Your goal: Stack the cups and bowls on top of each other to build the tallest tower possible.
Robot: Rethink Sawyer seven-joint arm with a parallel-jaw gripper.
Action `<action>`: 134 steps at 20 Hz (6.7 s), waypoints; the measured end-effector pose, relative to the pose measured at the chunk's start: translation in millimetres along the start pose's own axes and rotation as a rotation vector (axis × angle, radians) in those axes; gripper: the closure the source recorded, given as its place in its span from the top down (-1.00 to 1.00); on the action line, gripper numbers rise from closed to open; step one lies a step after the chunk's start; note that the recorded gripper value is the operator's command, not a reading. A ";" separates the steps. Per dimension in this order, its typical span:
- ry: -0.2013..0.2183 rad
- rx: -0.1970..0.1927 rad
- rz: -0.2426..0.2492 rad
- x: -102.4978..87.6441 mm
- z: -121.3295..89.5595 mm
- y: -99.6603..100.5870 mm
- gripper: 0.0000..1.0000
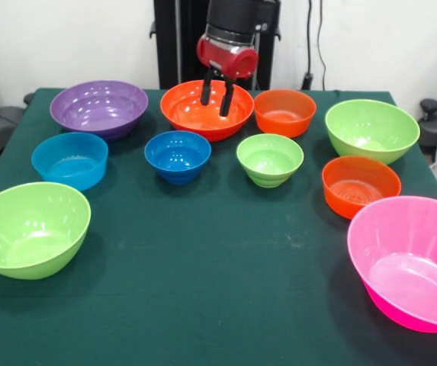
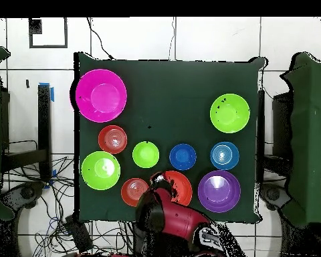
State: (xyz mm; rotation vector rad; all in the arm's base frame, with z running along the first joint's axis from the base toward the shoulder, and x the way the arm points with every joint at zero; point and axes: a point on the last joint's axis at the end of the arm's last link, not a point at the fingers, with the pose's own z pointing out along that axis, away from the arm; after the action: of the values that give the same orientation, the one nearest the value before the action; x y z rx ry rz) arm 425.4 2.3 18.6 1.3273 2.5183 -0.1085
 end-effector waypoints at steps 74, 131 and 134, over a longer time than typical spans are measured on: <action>-0.110 0.100 0.629 -46.6 26.2 129.0 1.00; 0.133 -0.138 0.657 1.6 26.5 221.2 1.00; 0.153 -0.149 0.638 12.0 21.1 226.9 1.00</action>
State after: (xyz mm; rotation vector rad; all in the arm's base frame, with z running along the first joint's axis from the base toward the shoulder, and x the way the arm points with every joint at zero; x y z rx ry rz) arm 609.1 137.4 10.5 2.0516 2.0333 0.3173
